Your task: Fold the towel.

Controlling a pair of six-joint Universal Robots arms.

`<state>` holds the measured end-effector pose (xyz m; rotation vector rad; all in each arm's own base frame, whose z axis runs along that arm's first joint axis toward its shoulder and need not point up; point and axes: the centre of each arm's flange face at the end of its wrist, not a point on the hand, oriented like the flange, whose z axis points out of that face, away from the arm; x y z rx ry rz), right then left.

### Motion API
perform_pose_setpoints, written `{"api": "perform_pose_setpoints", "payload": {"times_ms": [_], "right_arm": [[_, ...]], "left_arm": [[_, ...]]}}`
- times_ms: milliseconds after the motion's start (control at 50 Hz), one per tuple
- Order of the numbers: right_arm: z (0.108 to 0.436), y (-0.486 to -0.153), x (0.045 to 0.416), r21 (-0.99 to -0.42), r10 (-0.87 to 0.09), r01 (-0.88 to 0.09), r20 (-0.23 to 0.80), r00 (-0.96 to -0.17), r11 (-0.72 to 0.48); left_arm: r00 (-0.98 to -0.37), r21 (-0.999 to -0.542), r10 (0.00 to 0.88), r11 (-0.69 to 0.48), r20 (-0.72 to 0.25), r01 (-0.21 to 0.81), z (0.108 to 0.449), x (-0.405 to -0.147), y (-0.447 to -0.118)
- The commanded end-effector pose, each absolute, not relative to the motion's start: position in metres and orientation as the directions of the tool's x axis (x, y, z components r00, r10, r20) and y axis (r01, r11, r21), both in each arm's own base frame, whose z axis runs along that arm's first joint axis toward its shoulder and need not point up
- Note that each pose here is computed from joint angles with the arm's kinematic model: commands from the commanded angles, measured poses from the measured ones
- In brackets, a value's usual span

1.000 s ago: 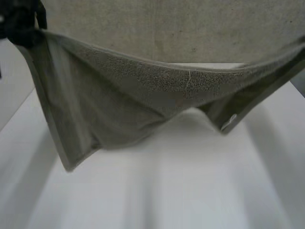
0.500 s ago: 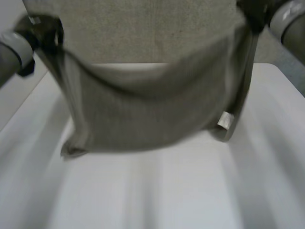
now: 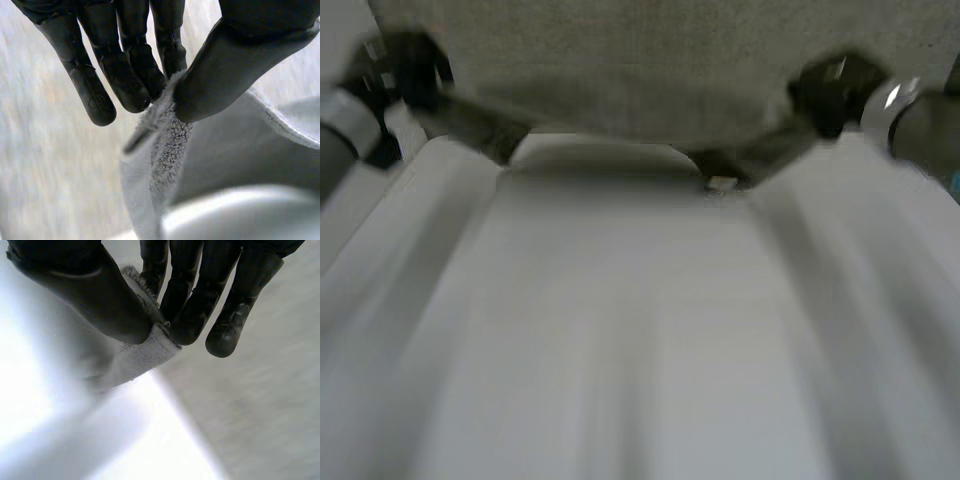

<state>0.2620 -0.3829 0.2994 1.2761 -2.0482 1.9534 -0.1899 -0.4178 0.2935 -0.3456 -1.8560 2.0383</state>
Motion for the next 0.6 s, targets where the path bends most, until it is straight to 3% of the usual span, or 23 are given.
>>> {"api": "perform_pose_setpoints", "payload": {"times_ms": [20,60,120,180,240,280,400,600], "right_arm": [[0.219,-0.358,0.244,-0.768,-0.677,-0.639,0.447,-0.585,0.046],[0.211,-0.345,0.241,-0.771,-0.674,-0.637,0.458,-0.58,0.025],[0.215,-0.337,0.24,-0.775,-0.661,-0.632,0.473,-0.582,0.002],[0.248,-0.313,0.234,-0.792,-0.605,-0.606,0.518,-0.605,-0.072],[0.261,-0.307,0.228,-0.796,-0.58,-0.598,0.531,-0.618,-0.092],[0.295,-0.297,0.21,-0.813,-0.501,-0.569,0.546,-0.671,-0.124],[0.351,-0.288,0.17,-0.832,-0.334,-0.523,0.553,-0.763,-0.184],[0.362,-0.288,0.157,-0.832,-0.347,-0.507,0.555,-0.756,-0.225]], "left_arm": [[-0.898,-0.983,0.434,0.117,-0.077,0.141,0.194,-0.175,-0.389],[-0.889,-0.966,0.443,0.16,-0.116,0.205,0.177,-0.171,-0.374],[-0.884,-0.961,0.45,0.168,-0.124,0.22,0.175,-0.17,-0.367],[-0.887,-0.97,0.438,0.112,-0.145,0.214,0.206,-0.161,-0.35],[-0.888,-0.974,0.433,0.088,-0.152,0.21,0.217,-0.157,-0.344],[-0.892,-0.979,0.416,0.022,-0.176,0.203,0.245,-0.15,-0.329],[-0.91,-0.986,0.379,-0.081,-0.167,0.147,0.288,-0.138,-0.301],[-0.916,-0.994,0.391,-0.093,-0.087,0.055,0.302,-0.13,-0.295]]}}
